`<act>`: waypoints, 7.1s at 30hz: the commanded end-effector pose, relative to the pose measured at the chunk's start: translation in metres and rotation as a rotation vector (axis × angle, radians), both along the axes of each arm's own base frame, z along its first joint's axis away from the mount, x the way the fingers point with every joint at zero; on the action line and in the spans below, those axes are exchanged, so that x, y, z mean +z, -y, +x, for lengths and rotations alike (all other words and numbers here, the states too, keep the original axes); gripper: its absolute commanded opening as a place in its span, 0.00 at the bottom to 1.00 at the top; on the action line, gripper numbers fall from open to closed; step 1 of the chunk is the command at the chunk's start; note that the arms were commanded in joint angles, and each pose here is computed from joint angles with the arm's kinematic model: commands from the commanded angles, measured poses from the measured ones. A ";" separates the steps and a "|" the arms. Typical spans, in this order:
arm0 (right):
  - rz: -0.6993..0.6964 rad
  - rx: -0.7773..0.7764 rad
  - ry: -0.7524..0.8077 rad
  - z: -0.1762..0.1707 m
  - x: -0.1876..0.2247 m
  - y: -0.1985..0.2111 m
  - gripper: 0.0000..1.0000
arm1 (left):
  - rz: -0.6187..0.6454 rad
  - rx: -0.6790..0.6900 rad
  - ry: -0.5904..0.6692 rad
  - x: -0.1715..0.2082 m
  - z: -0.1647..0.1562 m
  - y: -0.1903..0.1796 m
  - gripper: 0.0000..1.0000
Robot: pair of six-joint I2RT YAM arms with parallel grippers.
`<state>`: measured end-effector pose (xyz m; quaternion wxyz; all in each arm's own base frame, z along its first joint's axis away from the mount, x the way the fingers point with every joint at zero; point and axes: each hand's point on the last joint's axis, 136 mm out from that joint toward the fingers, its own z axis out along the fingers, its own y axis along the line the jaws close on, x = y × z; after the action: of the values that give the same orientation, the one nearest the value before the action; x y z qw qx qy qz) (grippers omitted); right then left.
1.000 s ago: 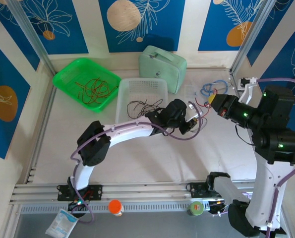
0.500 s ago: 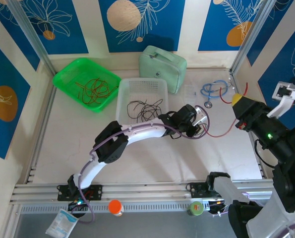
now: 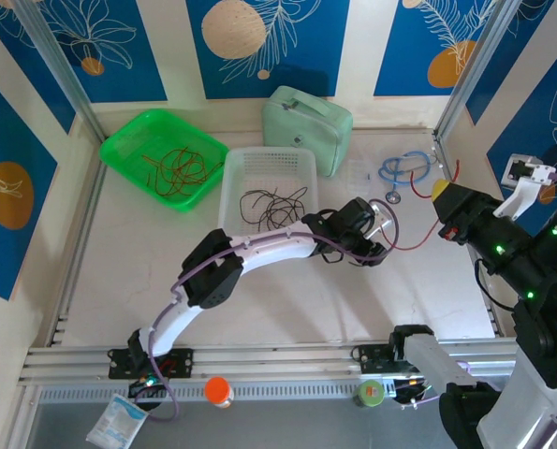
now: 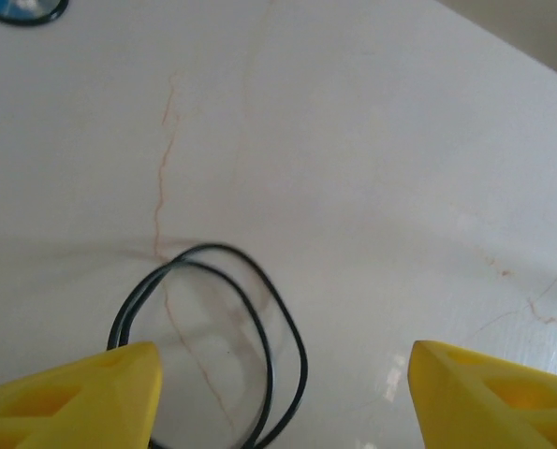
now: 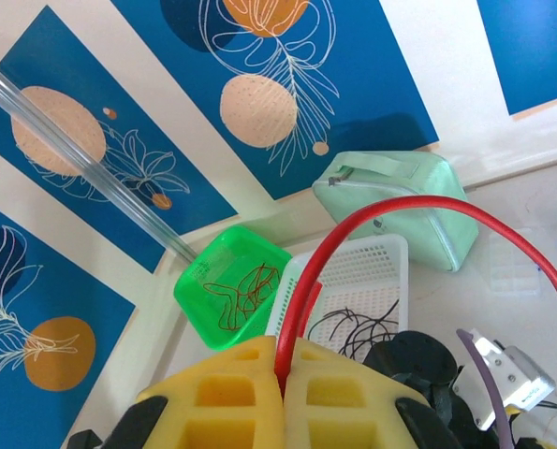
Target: Untangle the cables
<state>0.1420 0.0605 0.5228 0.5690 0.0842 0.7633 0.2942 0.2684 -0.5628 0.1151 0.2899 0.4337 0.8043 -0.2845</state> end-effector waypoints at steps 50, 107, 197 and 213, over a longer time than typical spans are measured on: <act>0.450 0.571 -0.264 0.033 -0.077 -0.112 0.00 | -0.467 0.005 0.459 0.252 -0.022 -0.117 1.00; 0.139 0.109 -0.547 0.066 -0.222 -0.058 0.91 | -0.050 1.136 0.464 0.244 0.188 -0.464 0.00; -0.782 0.445 -0.994 0.125 -0.446 -0.030 0.50 | -0.060 0.799 0.017 0.168 0.078 -0.352 0.82; -1.020 0.480 -1.070 0.129 -0.481 -0.028 0.49 | -0.078 0.795 0.037 0.179 0.078 -0.352 0.82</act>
<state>0.2565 0.0878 0.0348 -0.0083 -0.2195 0.9748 -0.0398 0.3508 -0.2061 0.2735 0.3932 0.0825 0.9025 -0.1553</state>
